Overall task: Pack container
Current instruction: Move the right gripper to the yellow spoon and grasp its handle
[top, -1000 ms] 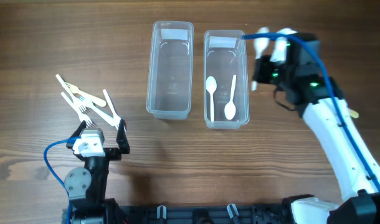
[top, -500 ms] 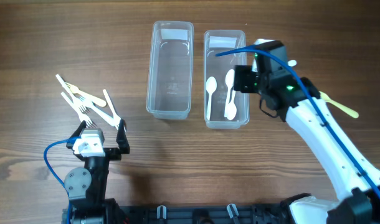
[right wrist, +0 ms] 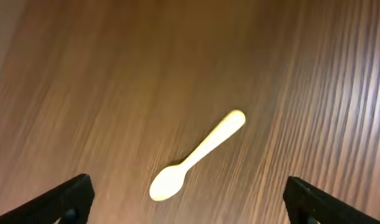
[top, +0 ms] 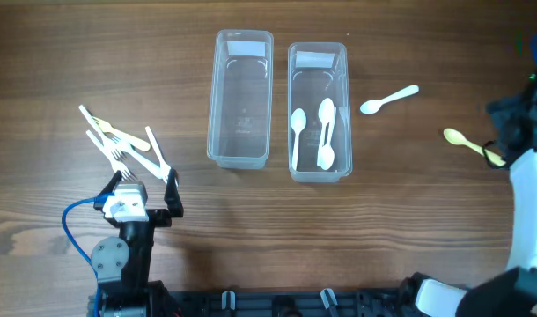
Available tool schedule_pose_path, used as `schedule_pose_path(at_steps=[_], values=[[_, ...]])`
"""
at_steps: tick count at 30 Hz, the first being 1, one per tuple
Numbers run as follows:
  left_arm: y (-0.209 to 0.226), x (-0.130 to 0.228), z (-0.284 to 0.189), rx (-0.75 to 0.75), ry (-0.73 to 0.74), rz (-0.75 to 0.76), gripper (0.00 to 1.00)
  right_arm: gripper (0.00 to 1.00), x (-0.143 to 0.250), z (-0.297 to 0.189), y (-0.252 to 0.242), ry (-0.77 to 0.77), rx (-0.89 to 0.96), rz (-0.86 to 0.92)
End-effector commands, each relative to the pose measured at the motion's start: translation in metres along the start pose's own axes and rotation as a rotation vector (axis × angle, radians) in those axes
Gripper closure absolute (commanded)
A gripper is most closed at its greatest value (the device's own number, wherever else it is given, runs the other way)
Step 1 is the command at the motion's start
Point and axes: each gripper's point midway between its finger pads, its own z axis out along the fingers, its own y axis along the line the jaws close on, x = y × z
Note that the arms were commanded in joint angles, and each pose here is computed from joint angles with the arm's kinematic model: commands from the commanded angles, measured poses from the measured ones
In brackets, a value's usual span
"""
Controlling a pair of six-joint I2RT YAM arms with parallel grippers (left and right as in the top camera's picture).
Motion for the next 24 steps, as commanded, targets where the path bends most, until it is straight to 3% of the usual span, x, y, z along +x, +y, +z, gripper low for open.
schedule_pose_path(at_steps=[1, 3, 10, 17, 24], values=[[-0.002, 0.001, 0.000, 0.008, -0.003, 0.021, 0.00, 0.00, 0.013, 0.022, 0.000, 0.066, 0.032, 0.258], [-0.002, 0.001, 0.000, 0.008, -0.003, 0.021, 0.00, 0.00, 0.028, 0.042, -0.004, 0.105, 0.082, 0.338], [-0.002, 0.001, 0.000, 0.008, -0.003, 0.021, 0.00, 0.00, 0.067, 0.118, 0.017, 0.219, 0.061, 0.311], [-0.002, 0.001, 0.000, 0.008, -0.003, 0.021, 0.00, 0.01, 0.039, 0.125, 0.056, 0.102, -0.127, 0.054], [-0.002, 0.001, 0.000, 0.008, -0.003, 0.021, 0.00, 0.01, 0.034, 0.132, 0.042, 0.079, -0.086, 0.196]])
